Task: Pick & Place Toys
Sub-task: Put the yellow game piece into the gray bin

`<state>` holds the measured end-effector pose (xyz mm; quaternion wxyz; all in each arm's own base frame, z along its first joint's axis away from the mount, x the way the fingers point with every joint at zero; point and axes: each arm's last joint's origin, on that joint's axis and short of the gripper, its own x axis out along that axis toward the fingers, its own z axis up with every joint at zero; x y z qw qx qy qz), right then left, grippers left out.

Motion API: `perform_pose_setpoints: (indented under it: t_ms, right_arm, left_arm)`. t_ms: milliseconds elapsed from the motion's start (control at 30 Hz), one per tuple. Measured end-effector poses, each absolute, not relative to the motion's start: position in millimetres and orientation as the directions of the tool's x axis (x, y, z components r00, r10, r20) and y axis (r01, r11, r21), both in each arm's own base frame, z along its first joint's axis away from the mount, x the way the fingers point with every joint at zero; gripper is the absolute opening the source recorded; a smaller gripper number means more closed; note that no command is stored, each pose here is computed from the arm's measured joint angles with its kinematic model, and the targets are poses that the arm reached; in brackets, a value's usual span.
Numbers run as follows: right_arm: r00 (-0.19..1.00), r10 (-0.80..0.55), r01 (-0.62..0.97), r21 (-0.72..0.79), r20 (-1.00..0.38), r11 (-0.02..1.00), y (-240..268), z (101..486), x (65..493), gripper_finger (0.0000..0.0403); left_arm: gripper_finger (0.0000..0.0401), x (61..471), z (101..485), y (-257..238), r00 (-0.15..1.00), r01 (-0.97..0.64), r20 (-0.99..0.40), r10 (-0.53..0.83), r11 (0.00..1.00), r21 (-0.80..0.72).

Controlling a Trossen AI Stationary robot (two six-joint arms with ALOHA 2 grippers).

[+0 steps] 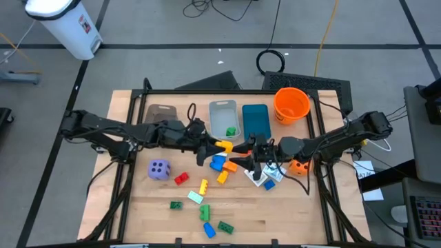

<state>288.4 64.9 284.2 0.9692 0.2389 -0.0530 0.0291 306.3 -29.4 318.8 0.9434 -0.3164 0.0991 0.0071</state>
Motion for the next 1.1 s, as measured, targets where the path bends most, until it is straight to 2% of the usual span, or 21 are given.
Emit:
perform_pose_setpoints:
  t_ms: [233,733,900,1100]
  right_arm:
    - [0.989,0.03,-0.094,0.467,0.143,0.879,64.7,286.8,288.0,0.0181]
    - [0.99,0.0,-0.074,0.516,0.142,0.854,54.8,286.7,290.1,0.0015]
    - [0.991,0.017,-0.085,0.51,0.136,0.856,54.6,286.1,290.4,0.0009]
    - [0.991,0.024,-0.088,0.496,0.135,0.864,54.7,286.1,290.4,0.0003]
  left_arm:
    - [0.0147,306.4,319.0,-30.4,0.98,-0.068,-0.189,-0.055,0.808,-0.586]
    - [0.0147,306.5,320.7,-32.7,0.983,-0.044,-0.171,-0.065,0.822,-0.568]
    - [0.0153,306.4,320.5,-32.9,0.983,-0.043,-0.173,-0.068,0.821,-0.569]
    - [0.02,307.4,324.1,-29.4,0.988,-0.02,-0.135,-0.073,0.811,-0.585]
